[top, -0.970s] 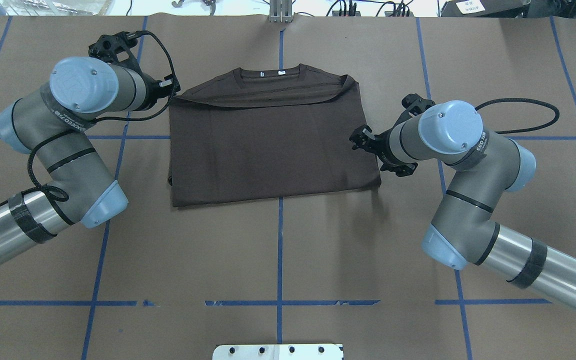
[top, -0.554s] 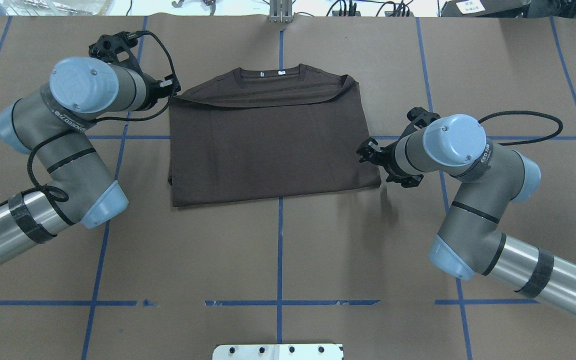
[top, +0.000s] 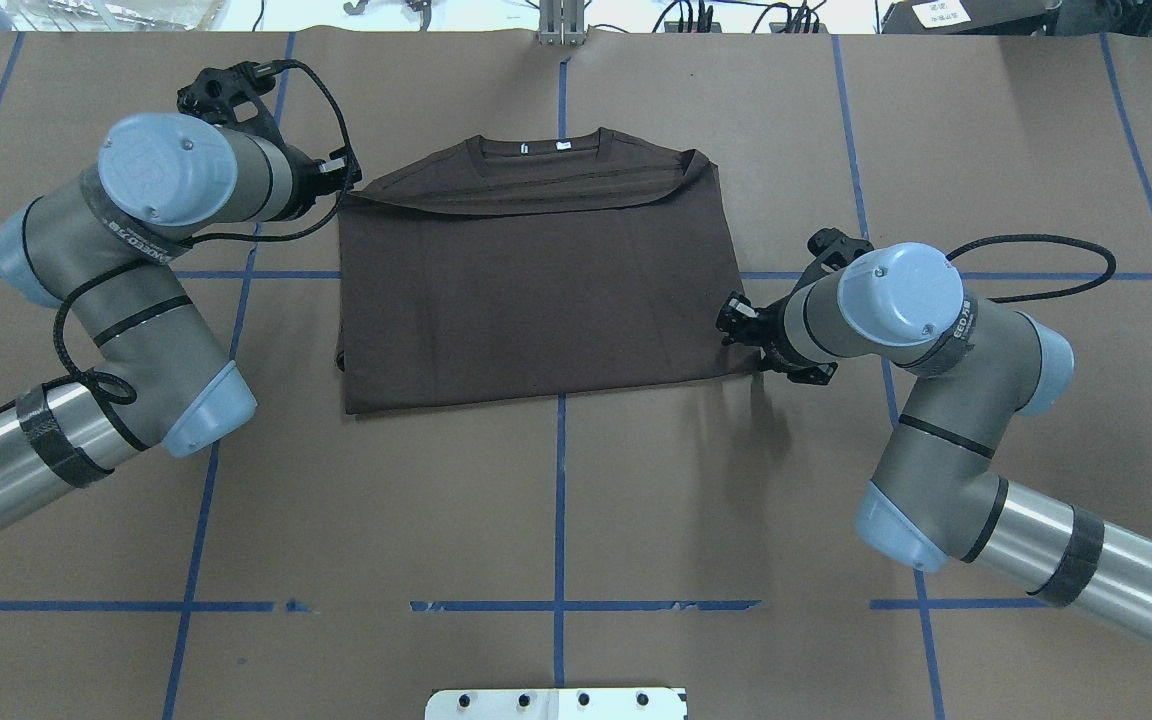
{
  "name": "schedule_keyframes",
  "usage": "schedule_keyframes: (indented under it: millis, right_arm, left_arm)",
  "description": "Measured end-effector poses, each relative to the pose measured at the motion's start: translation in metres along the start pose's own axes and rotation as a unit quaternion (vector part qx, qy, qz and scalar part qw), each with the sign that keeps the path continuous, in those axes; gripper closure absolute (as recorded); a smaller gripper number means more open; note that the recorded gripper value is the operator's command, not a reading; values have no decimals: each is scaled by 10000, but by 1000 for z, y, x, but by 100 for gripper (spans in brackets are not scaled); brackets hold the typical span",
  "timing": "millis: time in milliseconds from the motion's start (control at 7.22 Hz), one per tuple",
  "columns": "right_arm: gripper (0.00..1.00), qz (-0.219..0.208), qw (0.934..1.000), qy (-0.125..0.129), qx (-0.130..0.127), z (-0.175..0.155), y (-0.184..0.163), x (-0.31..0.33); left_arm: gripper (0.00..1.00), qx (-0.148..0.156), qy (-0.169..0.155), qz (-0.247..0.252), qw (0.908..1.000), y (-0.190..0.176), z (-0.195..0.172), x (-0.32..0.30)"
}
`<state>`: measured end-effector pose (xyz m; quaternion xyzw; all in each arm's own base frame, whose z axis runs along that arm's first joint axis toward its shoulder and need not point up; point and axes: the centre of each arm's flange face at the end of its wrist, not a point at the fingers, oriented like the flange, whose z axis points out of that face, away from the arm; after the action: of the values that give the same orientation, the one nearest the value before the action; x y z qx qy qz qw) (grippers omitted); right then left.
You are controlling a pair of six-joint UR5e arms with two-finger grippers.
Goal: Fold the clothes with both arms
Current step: 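Grasp the folded shirt's side edge with the right gripper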
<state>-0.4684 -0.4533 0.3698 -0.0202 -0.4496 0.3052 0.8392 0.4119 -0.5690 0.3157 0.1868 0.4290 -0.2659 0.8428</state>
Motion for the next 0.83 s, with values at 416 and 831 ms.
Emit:
schedule_keyframes:
  millis: [416, 831]
  right_arm:
    - [100, 0, 10000, 1, -16, 0, 0, 1]
    - [100, -86, 9993, -113, -347, -38, 16, 27]
  left_arm:
    - [47, 12, -18, 9, 10000, -1, 1, -1]
    - [47, 21, -33, 3, 10000, -2, 1, -2]
